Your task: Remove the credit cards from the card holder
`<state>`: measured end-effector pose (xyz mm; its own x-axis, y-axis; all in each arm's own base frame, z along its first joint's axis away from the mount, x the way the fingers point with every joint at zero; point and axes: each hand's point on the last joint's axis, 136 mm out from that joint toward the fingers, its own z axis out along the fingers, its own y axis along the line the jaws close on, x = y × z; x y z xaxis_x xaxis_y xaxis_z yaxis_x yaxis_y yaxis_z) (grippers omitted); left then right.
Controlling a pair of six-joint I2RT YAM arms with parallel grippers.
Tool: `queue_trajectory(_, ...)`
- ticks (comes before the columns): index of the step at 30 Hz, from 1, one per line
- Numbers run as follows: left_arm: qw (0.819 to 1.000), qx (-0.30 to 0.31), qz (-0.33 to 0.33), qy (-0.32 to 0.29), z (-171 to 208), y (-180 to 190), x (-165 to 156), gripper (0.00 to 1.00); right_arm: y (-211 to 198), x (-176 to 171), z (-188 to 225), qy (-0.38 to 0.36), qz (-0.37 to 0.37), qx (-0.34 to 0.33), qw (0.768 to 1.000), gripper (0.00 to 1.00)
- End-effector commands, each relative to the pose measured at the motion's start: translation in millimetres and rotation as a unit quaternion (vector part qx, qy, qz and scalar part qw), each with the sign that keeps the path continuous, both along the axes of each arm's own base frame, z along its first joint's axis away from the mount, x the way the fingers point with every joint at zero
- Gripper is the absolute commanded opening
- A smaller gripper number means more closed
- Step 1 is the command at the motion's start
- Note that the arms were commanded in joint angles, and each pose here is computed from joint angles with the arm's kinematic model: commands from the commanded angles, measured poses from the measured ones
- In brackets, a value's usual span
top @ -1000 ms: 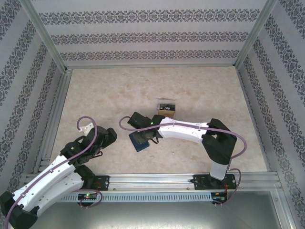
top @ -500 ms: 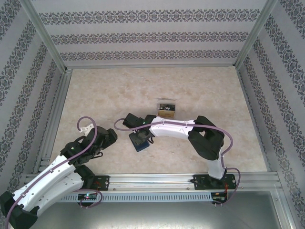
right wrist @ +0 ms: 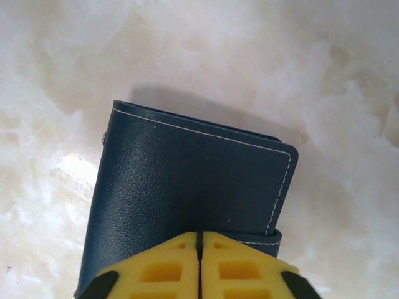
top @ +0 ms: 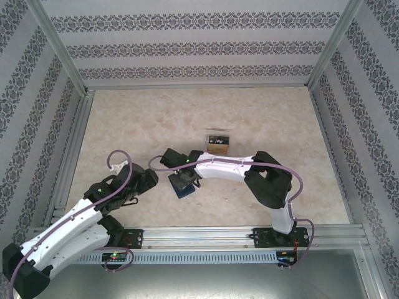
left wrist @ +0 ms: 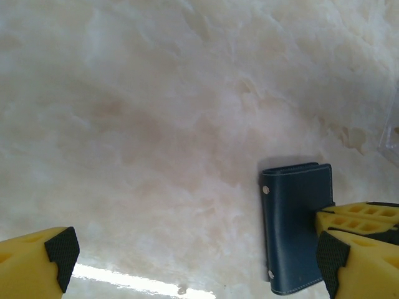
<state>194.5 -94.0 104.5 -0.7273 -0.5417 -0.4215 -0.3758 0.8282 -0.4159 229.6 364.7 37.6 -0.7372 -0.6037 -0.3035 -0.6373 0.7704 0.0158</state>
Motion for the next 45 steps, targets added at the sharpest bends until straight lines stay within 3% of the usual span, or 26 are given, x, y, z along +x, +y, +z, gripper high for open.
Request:
queue_trajectory(1,0.999,-0.028,-0.041,-0.018,7.4,-20.9,11.0,1.0,-4.6,-4.4,3.6,0.0,0.0,-0.006,1.0,0.0)
queue_trajectory(5,0.994,-0.069,-0.077,-0.022,9.5,-47.8,20.9,0.88,0.2,-3.2,16.3,0.013,-0.016,0.033,0.999,0.0)
queue_trajectory(8,0.995,-0.065,-0.08,0.001,4.7,-53.8,25.3,0.57,1.9,0.6,25.7,0.028,-0.037,0.07,0.996,0.0)
queue_trajectory(11,0.994,-0.069,-0.086,0.017,-0.5,-61.3,31.3,0.4,3.4,3.0,32.9,0.045,-0.056,0.106,0.992,0.0)
queue_trajectory(16,0.989,-0.114,-0.092,0.026,-7.2,-77.8,44.1,0.02,4.2,3.6,38.1,0.071,-0.078,0.15,0.983,0.0)
queue_trajectory(22,0.972,-0.207,-0.109,0.034,-12.9,-108.8,64.7,0.0,0.7,6.3,36.7,0.084,-0.097,0.171,0.977,0.0)
queue_trajectory(27,0.966,-0.219,-0.114,0.076,-37.0,-119.5,68.1,0.0,0.7,7.1,33.2,0.089,-0.105,0.177,0.975,0.0)
queue_trajectory(33,0.973,-0.145,-0.102,0.149,-81.3,-102.9,57.4,0.0,-0.1,8.7,37.5,0.09,-0.116,0.193,0.97,0.0)
queue_trajectory(37,0.969,-0.128,-0.099,0.188,-107.9,-97.4,45.5,0.0,-4.6,12.2,46.8,0.093,-0.129,0.223,0.962,0.0)
queue_trajectory(45,0.971,-0.109,-0.103,0.189,-111.6,-92.2,45.0,0.0,-20.1,20.1,75.4,0.08,-0.149,0.269,0.948,0.0)
